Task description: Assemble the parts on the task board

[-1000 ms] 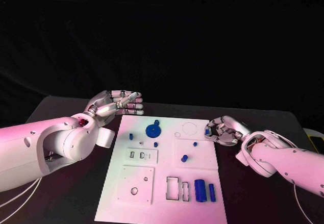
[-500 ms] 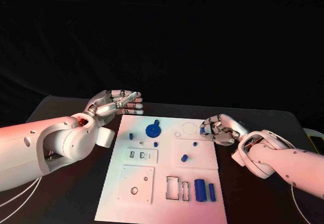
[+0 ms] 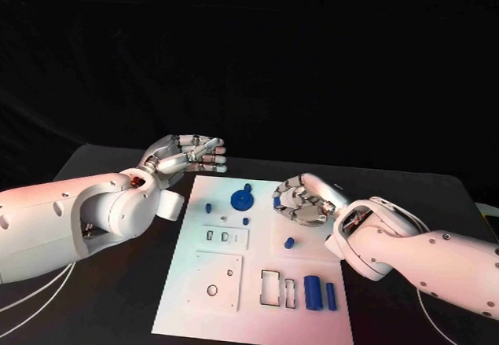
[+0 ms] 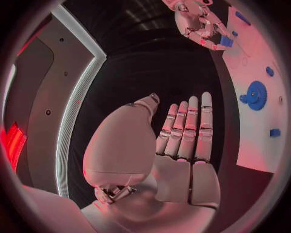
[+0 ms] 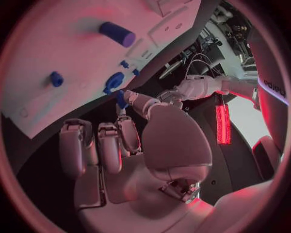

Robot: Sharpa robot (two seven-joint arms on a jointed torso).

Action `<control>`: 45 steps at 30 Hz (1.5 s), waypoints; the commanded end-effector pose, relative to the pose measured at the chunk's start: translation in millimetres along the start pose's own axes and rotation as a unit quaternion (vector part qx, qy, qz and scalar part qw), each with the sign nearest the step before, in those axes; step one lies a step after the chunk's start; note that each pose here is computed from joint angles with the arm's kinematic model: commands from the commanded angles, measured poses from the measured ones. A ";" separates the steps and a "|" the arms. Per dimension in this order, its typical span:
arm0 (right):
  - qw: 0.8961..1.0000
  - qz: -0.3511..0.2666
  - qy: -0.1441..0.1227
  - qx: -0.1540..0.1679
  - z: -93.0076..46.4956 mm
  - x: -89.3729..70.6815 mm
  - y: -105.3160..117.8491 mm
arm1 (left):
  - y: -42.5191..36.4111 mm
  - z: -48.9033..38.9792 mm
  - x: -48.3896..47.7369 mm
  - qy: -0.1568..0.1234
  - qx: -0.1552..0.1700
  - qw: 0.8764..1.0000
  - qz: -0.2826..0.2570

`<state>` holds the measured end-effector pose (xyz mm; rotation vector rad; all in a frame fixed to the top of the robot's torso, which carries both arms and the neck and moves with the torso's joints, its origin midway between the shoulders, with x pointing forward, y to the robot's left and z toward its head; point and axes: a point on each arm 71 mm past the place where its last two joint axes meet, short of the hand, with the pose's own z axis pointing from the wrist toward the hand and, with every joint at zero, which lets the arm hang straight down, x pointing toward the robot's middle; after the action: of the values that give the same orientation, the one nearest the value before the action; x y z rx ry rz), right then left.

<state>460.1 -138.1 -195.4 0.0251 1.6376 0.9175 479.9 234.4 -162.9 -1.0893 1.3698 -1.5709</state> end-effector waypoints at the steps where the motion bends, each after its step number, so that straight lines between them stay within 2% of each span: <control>1: 0.999 -0.041 0.000 0.007 6.0 9.2 13.4 | 0.1 2.1 0.9 0.005 0.002 1.000 -0.003; 10: 0.998 -0.060 0.023 -0.018 21.1 41.0 44.8 | 1.4 5.2 2.5 0.006 0.002 1.000 -0.004; 21: 0.996 -0.076 0.047 -0.017 30.5 75.6 52.1 | 2.0 6.7 5.2 0.010 0.003 1.000 -0.005; 32: 0.994 -0.088 0.066 -0.027 29.4 90.7 57.0 | 1.9 6.8 5.8 0.011 0.003 1.000 -0.006; 45: 0.992 -0.095 0.082 -0.023 28.0 98.2 54.5 | 2.0 6.8 5.8 0.012 0.002 1.000 -0.006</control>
<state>430.8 -39.7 -243.0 -0.2027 1.7211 0.8444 484.9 229.0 -165.1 -1.0891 1.3739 -1.5725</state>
